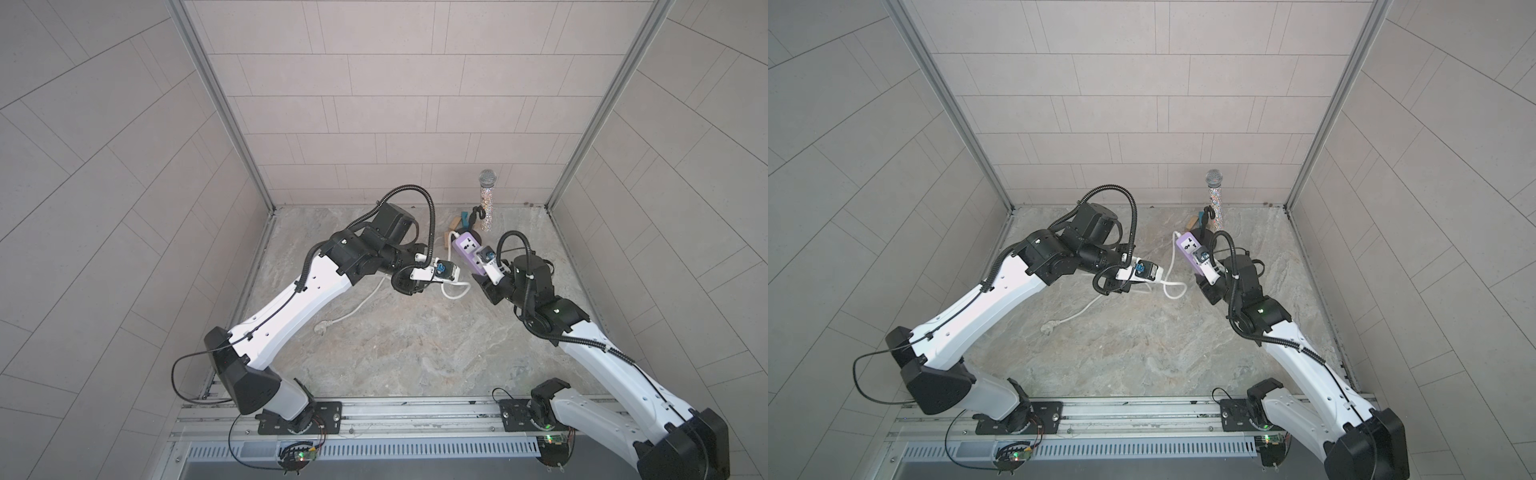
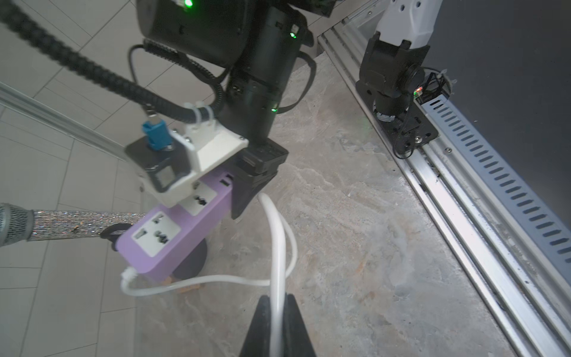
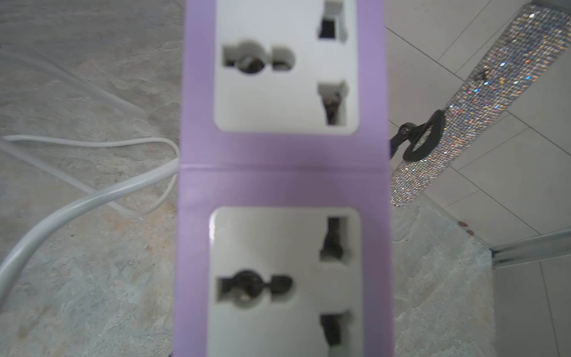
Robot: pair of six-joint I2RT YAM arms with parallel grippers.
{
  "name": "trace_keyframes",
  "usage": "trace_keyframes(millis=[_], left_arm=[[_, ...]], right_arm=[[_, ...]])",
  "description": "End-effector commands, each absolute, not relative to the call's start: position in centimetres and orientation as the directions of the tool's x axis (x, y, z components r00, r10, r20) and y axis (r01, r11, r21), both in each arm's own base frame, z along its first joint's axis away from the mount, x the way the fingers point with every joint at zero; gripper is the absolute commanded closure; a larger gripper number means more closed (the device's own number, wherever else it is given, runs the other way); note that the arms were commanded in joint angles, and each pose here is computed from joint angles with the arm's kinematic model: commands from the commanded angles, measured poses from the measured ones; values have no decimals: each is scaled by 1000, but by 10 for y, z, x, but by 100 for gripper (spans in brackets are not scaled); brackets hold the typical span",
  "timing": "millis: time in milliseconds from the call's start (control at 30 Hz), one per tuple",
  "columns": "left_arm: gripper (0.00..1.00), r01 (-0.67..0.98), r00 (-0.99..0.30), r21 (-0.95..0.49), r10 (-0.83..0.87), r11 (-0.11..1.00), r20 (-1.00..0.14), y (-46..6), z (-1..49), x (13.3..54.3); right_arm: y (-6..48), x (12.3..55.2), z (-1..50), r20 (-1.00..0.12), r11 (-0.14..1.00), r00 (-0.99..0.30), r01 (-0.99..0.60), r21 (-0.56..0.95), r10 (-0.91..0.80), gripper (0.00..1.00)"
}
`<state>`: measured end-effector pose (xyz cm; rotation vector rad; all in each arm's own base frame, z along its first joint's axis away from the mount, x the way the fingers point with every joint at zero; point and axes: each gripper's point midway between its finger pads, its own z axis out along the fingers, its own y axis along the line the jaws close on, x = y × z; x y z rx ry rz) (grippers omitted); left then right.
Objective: Wrap the cord around the power strip
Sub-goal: Wrap the power cord around the power strip.
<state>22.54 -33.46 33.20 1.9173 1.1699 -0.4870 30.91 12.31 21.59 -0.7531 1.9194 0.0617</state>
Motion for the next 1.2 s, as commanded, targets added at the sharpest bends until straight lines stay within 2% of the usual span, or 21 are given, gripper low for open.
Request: trace_keyframes(millis=[0, 167, 367, 533, 633, 700, 900, 1167], left_arm=[[100, 836, 525, 505, 586, -216, -618, -325, 340, 247], [100, 838, 502, 522, 598, -158, -625, -327, 349, 277], [100, 832, 475, 550, 602, -70, -642, -328, 355, 317], [100, 853, 414, 521, 573, 26, -708, -323, 356, 350], [100, 866, 379, 498, 589, 47, -714, -321, 344, 365], [100, 879, 355, 474, 589, 54, -726, -321, 337, 371], [100, 924, 288, 380, 576, 42, -765, -326, 312, 375], [100, 944, 216, 323, 607, 71, -765, -324, 272, 377]], right_arm=[[149, 296, 242, -880, 728, -142, -628, -273, -453, 100], [180, 272, 248, -920, 636, -28, -730, -248, -391, 100], [207, 250, 250, -939, 524, 14, -827, -204, -343, 100], [217, 241, 260, -963, 510, 83, -835, -209, -258, 100], [218, 241, 272, -966, 521, 129, -821, -232, -225, 100], [215, 243, 283, -965, 548, 168, -797, -255, -203, 100], [186, 261, 331, -948, 749, 314, -617, -240, -46, 100], [132, 297, 352, -952, 931, 303, -336, -142, -36, 100]])
